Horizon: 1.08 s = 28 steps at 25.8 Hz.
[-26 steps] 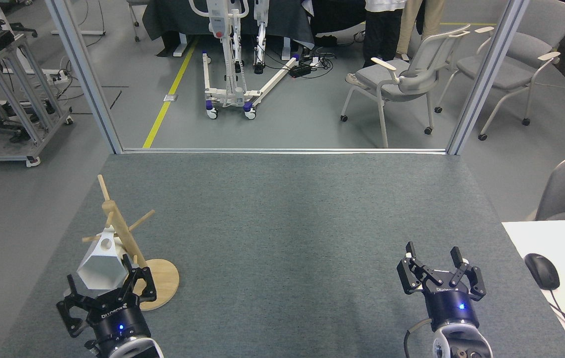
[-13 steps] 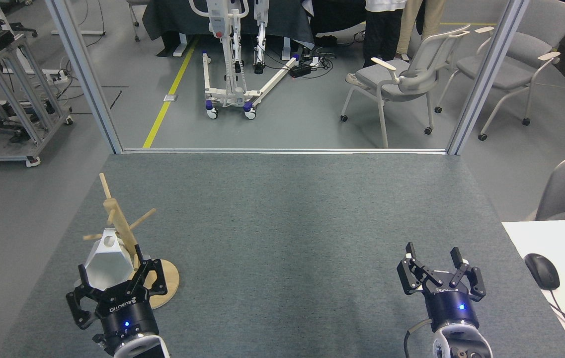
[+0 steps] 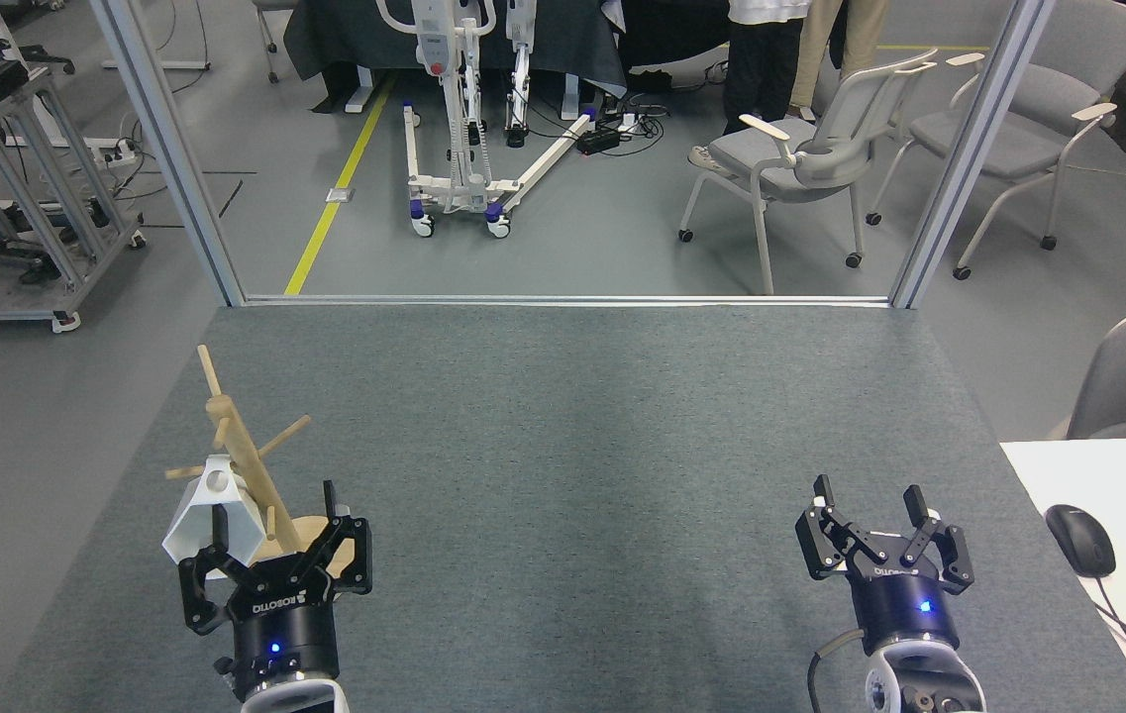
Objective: Hang cup on storage rack
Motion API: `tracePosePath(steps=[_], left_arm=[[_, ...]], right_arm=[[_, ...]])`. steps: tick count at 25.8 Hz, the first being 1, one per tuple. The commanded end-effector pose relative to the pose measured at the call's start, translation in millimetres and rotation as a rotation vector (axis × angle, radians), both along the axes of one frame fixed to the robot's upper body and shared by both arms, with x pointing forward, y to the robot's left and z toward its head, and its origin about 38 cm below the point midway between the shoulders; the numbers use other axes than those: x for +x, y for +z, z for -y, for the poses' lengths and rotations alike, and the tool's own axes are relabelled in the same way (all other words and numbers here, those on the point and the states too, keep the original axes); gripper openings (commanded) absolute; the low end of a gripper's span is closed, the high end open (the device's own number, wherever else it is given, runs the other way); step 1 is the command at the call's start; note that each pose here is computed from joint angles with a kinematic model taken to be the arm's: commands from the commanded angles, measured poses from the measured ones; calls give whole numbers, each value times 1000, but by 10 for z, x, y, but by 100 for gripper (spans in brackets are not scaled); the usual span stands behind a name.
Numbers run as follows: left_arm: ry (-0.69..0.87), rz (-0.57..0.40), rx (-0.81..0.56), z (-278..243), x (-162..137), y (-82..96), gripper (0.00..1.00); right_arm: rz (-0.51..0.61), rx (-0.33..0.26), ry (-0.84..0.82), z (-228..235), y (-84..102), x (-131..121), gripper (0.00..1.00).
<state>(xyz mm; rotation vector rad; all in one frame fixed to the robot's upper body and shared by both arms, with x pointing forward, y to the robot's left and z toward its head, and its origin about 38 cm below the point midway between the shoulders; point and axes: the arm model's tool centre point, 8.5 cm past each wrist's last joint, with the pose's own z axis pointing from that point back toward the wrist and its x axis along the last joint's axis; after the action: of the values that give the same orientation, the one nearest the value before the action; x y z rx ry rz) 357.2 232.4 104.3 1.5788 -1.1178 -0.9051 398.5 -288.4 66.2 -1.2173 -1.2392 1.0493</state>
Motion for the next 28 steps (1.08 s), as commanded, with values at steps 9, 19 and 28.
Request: tracePosePath(steps=[9,19,28], left_arm=[[-592,-28,1,646,-16,-3,100],[-729,-242,-105,1728,112,-72,99],[-623,-161,-127,1773,417,192,100]], right_arm=[[29,13,-107,403,106,-314,99],[52,-9,-126,588,251,-209,99],[13,4,-140,671,125,-195,99]])
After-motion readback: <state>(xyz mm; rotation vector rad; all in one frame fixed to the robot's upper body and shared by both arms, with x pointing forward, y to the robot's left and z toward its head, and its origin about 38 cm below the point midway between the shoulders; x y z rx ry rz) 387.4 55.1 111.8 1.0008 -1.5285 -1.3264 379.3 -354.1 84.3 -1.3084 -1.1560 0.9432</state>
